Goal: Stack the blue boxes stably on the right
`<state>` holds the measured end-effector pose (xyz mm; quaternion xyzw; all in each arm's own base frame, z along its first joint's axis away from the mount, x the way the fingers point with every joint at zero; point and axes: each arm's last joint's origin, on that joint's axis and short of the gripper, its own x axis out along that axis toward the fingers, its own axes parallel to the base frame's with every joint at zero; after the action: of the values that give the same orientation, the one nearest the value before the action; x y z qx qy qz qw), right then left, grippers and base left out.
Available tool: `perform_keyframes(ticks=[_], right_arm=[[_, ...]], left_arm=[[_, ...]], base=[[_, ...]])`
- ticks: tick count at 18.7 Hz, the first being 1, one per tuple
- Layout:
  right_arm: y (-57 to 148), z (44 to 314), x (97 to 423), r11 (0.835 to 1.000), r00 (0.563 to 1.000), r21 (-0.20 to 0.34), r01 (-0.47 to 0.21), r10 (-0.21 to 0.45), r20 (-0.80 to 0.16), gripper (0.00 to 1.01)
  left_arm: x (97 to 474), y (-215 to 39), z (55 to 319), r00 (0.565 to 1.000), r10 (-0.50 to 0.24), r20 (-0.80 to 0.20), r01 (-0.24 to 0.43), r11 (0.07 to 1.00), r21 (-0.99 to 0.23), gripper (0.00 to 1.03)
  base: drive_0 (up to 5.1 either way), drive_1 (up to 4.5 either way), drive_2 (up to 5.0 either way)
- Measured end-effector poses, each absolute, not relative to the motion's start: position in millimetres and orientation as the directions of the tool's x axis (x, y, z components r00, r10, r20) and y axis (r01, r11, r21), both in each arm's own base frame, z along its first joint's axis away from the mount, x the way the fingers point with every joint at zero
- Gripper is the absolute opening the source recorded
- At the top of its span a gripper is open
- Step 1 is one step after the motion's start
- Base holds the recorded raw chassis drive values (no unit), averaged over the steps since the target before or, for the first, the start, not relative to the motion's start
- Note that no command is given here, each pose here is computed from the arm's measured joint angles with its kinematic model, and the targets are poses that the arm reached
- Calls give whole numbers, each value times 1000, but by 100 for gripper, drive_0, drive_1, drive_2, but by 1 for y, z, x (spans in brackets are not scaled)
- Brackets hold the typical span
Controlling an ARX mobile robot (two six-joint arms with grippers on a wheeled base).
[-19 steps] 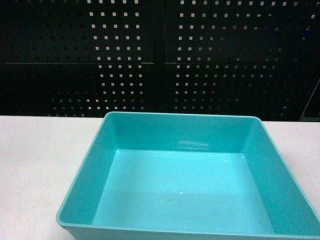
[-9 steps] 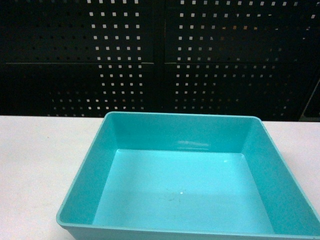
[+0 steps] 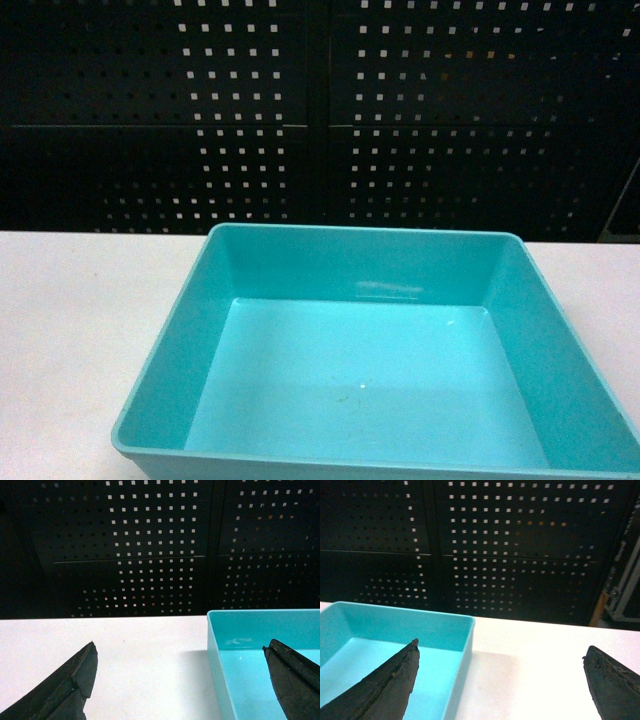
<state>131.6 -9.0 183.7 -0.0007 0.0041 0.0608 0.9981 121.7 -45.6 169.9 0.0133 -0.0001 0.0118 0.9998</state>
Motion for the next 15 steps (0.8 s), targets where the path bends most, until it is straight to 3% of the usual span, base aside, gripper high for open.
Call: perform_keyframes(ticks=[1,6,11,15], right_arm=[[-6,191,142,988,987,19,-156,157,-43,98],[4,201,189,980,972,35,-193,196,-132,98],[23,205,235,966,938,11,-259,254,-235,98],[41,209,266,953,919,-30,-300,281,-276,98]], left_arm=[[128,-47,170,999,17,-34,-15,999,44,98],[175,-51,191,994,-16,-107,24,997,71,98],[229,-68,207,973,-102,-206,118,991,66,98],[257,-78,199,938,-109,-328,136,989,62,98]], base=[[0,0,0],[0,0,0],[0,0,0],[0,0,0]])
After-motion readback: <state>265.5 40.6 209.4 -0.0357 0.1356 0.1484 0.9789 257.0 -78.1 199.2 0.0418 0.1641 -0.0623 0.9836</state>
